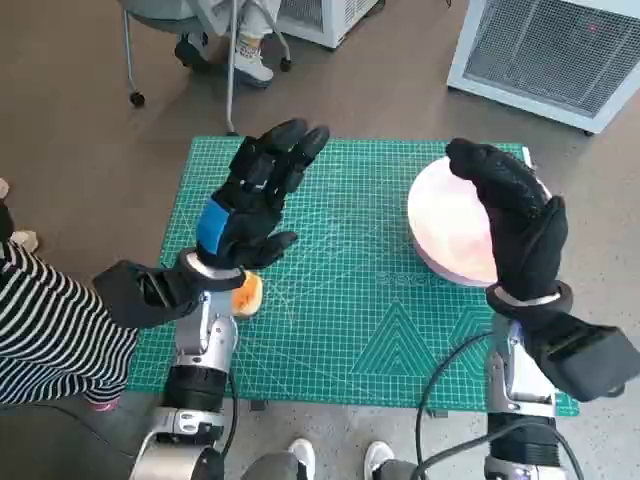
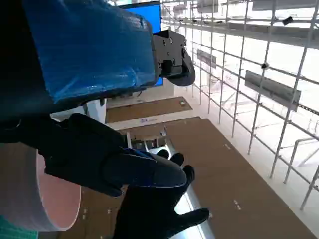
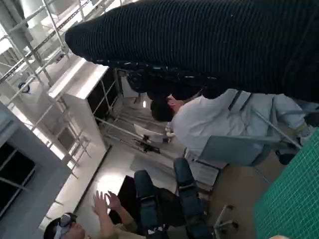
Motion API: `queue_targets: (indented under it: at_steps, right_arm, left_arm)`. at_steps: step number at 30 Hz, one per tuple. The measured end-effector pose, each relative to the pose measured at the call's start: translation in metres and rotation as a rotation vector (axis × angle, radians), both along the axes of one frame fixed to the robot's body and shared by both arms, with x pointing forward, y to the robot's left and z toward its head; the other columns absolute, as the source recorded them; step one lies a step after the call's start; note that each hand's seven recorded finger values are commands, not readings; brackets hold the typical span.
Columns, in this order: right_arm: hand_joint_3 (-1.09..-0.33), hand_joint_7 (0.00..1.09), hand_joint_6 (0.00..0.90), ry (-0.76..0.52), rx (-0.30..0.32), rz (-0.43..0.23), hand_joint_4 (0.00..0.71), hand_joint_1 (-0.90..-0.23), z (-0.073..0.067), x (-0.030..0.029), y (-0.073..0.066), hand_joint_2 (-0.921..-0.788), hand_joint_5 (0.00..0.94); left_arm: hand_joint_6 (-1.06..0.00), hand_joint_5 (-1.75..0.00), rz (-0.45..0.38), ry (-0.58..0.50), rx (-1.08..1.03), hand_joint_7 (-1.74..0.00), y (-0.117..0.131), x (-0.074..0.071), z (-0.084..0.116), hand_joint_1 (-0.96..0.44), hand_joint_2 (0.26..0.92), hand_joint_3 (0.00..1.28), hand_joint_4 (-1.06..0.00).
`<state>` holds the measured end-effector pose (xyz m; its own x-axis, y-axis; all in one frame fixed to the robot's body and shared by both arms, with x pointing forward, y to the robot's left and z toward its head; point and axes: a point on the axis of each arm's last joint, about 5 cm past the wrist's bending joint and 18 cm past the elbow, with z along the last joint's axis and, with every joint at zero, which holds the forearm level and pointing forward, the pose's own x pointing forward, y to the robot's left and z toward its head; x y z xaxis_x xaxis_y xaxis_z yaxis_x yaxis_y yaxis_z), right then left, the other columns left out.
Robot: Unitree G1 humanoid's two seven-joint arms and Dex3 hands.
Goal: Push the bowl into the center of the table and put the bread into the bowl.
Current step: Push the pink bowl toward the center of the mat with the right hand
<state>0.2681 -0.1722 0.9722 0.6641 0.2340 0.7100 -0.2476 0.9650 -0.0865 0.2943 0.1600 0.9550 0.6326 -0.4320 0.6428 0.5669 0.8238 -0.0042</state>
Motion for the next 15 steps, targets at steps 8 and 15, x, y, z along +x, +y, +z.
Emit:
queue_targets:
  at_steps: [8, 15]
  right_arm:
    - [-0.732, 0.37, 0.098, 0.007, -0.003, 0.003, 0.173, -0.686, -0.0023, -0.0017, 0.0007, -0.921, 0.001]
    - [-0.742, 0.37, 0.092, 0.011, -0.007, 0.006, 0.17, -0.681, -0.0034, -0.0023, 0.0013, -0.921, 0.0]
  left_arm:
    - [0.0, -0.23, 0.012, -0.006, 0.0, -0.48, 0.0023, -0.0002, 0.0004, -0.6, 0.921, 0.27, 0.0]
    - [0.0, -0.2, 0.024, -0.012, -0.002, -0.47, 0.003, -0.0005, 0.0008, -0.61, 0.921, 0.3, 0.0]
